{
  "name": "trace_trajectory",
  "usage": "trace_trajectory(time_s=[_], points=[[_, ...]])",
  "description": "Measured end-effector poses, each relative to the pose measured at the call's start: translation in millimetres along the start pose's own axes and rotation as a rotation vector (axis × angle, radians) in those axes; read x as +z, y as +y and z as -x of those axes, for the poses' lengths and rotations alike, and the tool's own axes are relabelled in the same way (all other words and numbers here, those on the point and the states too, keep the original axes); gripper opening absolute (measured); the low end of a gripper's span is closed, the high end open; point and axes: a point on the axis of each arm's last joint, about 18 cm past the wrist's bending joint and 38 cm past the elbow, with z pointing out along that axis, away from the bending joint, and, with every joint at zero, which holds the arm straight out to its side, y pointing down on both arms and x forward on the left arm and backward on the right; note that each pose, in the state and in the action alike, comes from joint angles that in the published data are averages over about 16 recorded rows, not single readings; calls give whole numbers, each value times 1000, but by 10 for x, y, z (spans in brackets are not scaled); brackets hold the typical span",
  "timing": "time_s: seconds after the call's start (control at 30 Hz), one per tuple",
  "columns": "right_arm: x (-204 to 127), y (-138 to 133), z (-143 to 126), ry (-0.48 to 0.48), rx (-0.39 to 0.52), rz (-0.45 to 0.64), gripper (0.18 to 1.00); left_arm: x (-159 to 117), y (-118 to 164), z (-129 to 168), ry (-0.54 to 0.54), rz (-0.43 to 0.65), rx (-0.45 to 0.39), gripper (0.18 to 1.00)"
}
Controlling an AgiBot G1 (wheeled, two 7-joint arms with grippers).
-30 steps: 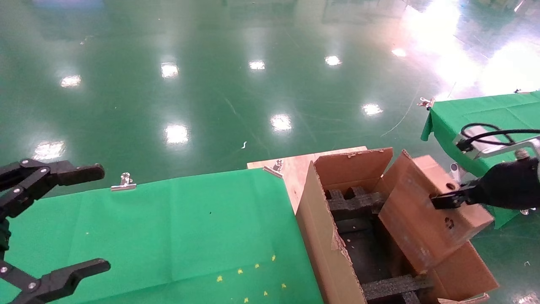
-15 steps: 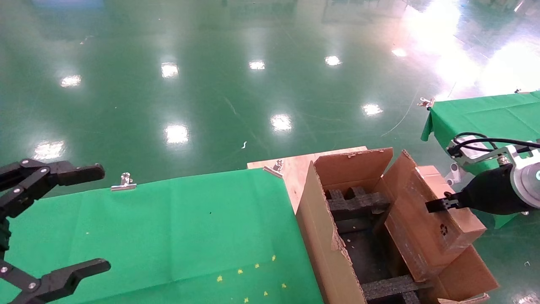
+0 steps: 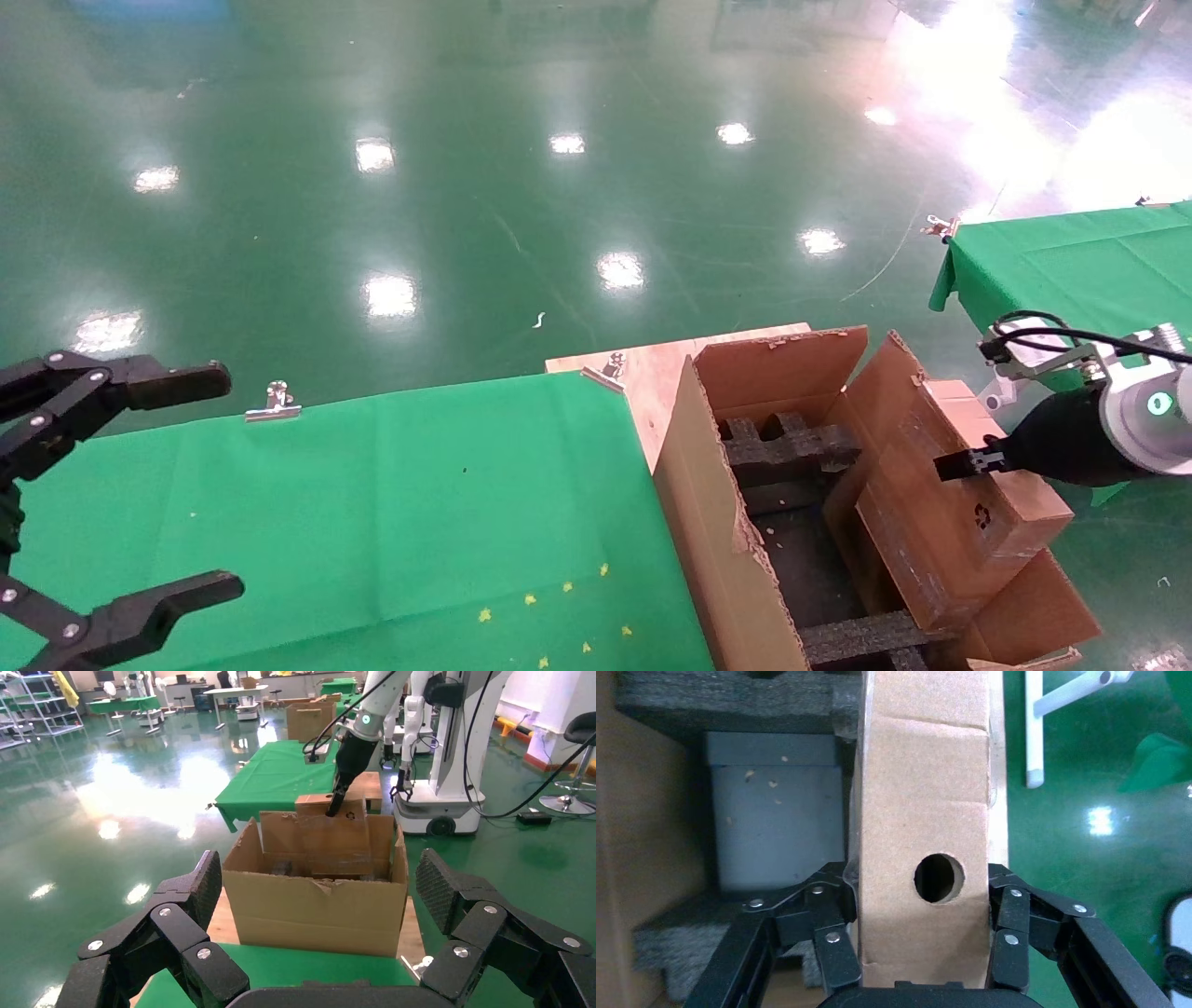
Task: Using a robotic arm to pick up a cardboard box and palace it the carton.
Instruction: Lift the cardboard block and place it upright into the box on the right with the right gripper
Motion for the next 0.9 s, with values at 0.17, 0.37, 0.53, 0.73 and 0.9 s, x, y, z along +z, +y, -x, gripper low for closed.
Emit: trace_trajectory(time_s=[0.17, 0.37, 0.53, 0.73, 0.9], points=[[103, -32, -21, 35, -14, -42, 329, 0, 0, 0, 0, 0, 0, 1001], [193, -129, -40, 81, -33, -116, 317, 0, 0, 0, 0, 0, 0, 1001], [249, -204, -19, 105, -45, -162, 309, 0, 0, 0, 0, 0, 0, 1001], [323, -209, 39, 113, -61, -174, 305, 0, 0, 0, 0, 0, 0, 1001], [398, -138, 78, 108, -75, -158, 305, 0, 0, 0, 0, 0, 0, 1001]])
